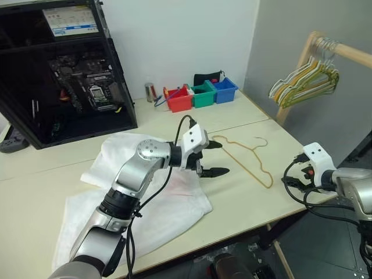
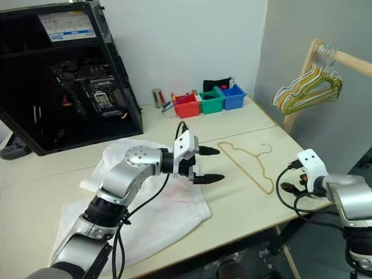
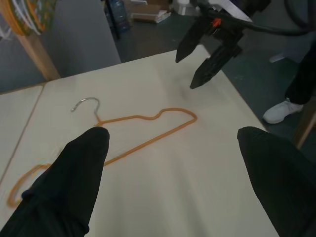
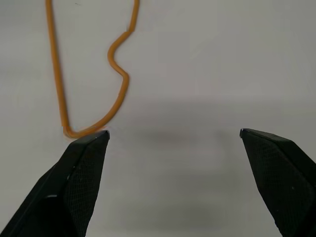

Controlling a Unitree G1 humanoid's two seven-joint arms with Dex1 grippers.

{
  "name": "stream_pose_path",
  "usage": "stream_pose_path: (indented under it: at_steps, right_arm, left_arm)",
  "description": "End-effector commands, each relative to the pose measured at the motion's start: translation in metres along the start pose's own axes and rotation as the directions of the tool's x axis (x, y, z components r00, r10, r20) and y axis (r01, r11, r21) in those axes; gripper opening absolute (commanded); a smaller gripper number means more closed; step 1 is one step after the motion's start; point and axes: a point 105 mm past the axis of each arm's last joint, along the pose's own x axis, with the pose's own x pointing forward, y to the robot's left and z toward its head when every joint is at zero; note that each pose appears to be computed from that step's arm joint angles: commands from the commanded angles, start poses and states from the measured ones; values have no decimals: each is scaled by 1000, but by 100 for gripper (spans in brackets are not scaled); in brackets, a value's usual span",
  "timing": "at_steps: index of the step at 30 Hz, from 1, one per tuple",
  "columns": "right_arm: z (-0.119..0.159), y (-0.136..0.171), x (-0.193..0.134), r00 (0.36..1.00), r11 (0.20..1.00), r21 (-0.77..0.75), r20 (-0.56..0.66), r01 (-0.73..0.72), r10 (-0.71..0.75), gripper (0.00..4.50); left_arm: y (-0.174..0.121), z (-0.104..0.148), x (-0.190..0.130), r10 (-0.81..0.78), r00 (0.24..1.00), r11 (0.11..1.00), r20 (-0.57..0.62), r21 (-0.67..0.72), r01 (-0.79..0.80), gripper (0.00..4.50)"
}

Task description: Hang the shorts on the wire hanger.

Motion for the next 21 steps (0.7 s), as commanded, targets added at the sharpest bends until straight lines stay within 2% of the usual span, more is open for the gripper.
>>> stream_pose_path:
  at_steps: [1,12,21]
  right_arm:
    - [21,1,6,998,999,-44,60,-3,5,450]
    - [39,15,36,993,990,-103,59,-101,107,450]
    - [26,16,59,993,989,-82,5,-121,122,450]
  left_arm:
    - [-4,6,-3,22,1000,1000,14,9,-22,445]
    - [0,-17,-29,159,986,985,-40,-53,-161,445]
    - [-1,-18,-40,215,975,974,-56,-61,-219,445]
